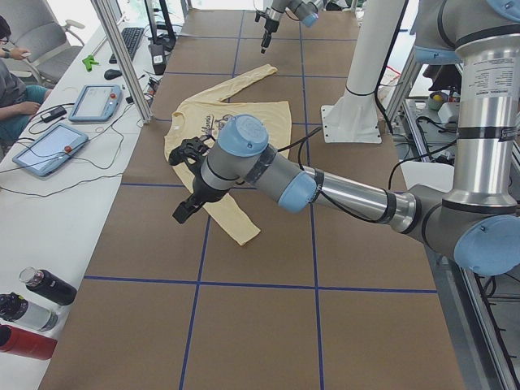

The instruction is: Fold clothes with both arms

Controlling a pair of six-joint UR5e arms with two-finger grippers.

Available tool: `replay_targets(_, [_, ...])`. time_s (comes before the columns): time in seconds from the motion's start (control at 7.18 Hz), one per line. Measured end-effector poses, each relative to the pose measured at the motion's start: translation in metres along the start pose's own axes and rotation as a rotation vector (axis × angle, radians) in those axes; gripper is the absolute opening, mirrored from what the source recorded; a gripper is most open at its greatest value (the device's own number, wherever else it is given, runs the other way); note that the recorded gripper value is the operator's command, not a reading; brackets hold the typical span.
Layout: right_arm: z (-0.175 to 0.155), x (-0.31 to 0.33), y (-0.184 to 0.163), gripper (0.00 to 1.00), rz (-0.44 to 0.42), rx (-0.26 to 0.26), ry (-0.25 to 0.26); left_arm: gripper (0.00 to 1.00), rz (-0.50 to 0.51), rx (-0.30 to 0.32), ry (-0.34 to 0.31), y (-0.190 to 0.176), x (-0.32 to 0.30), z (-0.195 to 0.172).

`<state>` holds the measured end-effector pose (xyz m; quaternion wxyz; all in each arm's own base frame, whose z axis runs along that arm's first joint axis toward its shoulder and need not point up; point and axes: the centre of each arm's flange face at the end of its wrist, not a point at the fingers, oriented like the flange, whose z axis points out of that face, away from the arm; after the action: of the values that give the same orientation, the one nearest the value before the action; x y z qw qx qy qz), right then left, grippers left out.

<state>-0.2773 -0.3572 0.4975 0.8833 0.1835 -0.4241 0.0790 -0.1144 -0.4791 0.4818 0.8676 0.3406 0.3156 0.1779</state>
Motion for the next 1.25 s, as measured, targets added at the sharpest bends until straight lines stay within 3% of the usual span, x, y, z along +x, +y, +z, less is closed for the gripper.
replay_targets(0.14, [0.01, -0.018, 0.019, 0.92, -0.005, 0.009, 0.028, 1.0, 0.0, 0.0, 0.0, 0.0, 0.0, 0.0])
replay_targets(0.42, [0.017, -0.037, 0.042, 0.66, -0.032, 0.001, 0.085, 1.0, -0.001, -0.003, 0.001, 0.002, 0.0, 0.001])
replay_targets(0.7, [0.023, -0.043, 0.057, 0.49, -0.066, -0.011, 0.1, 1.0, -0.006, -0.007, 0.002, 0.005, -0.001, 0.002])
replay_targets(1.25, [0.027, -0.045, 0.069, 0.46, -0.094, -0.028, 0.111, 1.0, -0.01, -0.011, 0.003, 0.008, -0.001, 0.003])
